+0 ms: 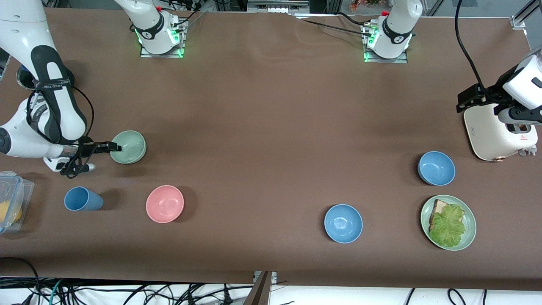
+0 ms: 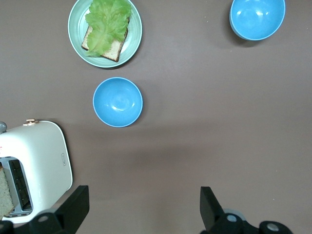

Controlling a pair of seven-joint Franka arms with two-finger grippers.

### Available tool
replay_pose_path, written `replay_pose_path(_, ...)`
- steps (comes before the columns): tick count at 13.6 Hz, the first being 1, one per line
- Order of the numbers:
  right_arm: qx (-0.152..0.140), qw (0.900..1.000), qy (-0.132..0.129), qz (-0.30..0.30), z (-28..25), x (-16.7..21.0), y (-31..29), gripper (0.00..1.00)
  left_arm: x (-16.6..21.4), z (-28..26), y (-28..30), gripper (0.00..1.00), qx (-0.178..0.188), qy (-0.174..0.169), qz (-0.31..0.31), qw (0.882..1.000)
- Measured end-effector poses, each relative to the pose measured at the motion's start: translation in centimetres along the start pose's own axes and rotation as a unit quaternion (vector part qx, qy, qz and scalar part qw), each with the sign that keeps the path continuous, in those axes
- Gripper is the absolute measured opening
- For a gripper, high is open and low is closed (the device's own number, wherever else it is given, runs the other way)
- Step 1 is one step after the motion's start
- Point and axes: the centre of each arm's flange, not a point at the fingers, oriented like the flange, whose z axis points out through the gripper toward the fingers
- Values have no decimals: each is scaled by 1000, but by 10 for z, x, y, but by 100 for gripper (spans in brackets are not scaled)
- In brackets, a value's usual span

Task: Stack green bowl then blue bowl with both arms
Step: 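Reach the right gripper down to the pale green bowl rim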

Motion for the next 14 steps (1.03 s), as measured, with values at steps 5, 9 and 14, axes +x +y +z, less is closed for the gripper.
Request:
replay_pose_path(5,1,1000,2,-4,-5,0,-2,4,0,0,0,100,0,0,0,1000)
replay_pose_path(9,6,1000,12,-27,-23,6,-28,4,0,0,0,100,0,0,0,1000)
replay_pose_path(14,30,999,17,16,-42,30,-170,4,0,0,0,100,0,0,0,1000)
